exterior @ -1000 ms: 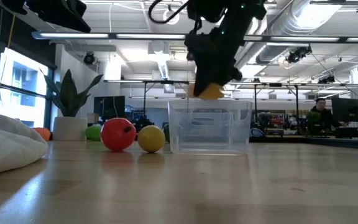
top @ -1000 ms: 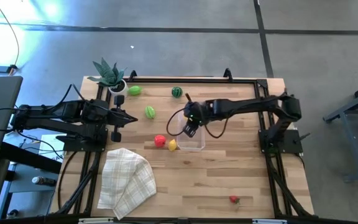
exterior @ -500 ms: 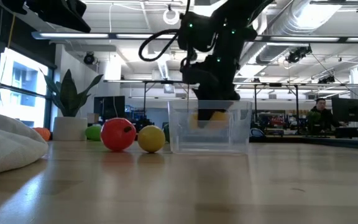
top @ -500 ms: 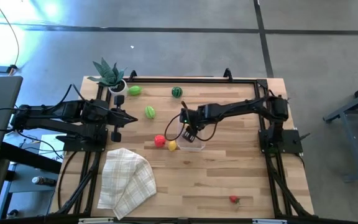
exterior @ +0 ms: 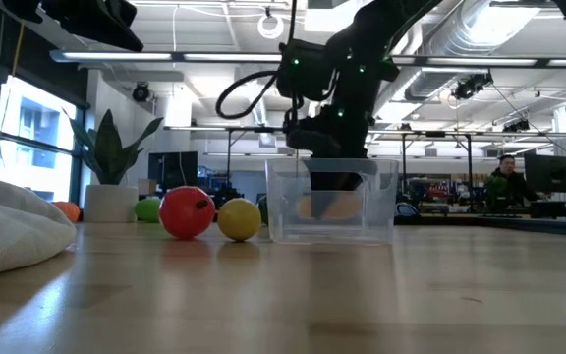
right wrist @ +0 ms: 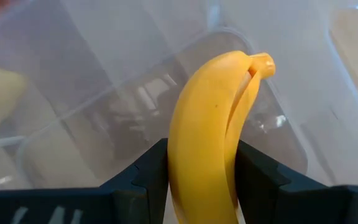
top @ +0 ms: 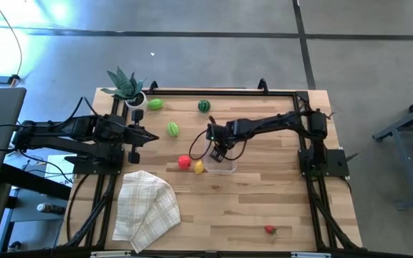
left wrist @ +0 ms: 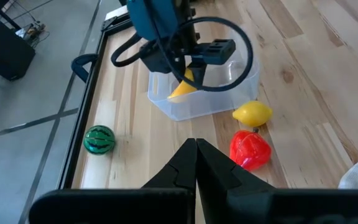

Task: Pick and placing Produce into tupperware
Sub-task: Put the banana into the transparent bin

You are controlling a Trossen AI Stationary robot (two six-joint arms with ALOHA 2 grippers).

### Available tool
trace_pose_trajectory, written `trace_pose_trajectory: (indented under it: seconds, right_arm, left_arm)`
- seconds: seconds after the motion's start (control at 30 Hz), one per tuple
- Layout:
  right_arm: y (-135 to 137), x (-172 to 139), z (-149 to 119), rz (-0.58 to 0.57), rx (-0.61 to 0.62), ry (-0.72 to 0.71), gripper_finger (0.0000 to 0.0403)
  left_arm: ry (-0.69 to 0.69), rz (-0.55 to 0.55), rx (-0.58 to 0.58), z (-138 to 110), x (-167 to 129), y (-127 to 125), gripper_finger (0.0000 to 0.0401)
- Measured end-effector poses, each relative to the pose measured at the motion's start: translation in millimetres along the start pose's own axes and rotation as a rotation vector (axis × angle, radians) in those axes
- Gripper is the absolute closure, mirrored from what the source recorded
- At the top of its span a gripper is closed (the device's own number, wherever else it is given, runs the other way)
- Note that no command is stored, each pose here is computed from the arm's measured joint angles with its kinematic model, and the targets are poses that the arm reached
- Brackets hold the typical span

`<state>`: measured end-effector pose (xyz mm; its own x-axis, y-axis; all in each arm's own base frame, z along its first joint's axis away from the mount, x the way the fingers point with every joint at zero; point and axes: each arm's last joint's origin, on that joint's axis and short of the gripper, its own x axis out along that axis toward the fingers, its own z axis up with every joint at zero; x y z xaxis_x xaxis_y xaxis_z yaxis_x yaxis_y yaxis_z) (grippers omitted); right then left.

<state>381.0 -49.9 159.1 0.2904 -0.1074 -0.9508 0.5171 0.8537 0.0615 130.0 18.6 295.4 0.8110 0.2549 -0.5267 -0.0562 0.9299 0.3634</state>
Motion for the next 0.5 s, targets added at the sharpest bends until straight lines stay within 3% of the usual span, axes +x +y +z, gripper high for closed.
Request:
trace_pose_trajectory:
  seconds: [0.5]
  right_arm:
    - [-3, 12, 0, -0.014, 0.034, 0.015, 0.0261]
  left_arm:
    - [0.0, 0.0, 0.0, 0, 0, 0, 0.04]
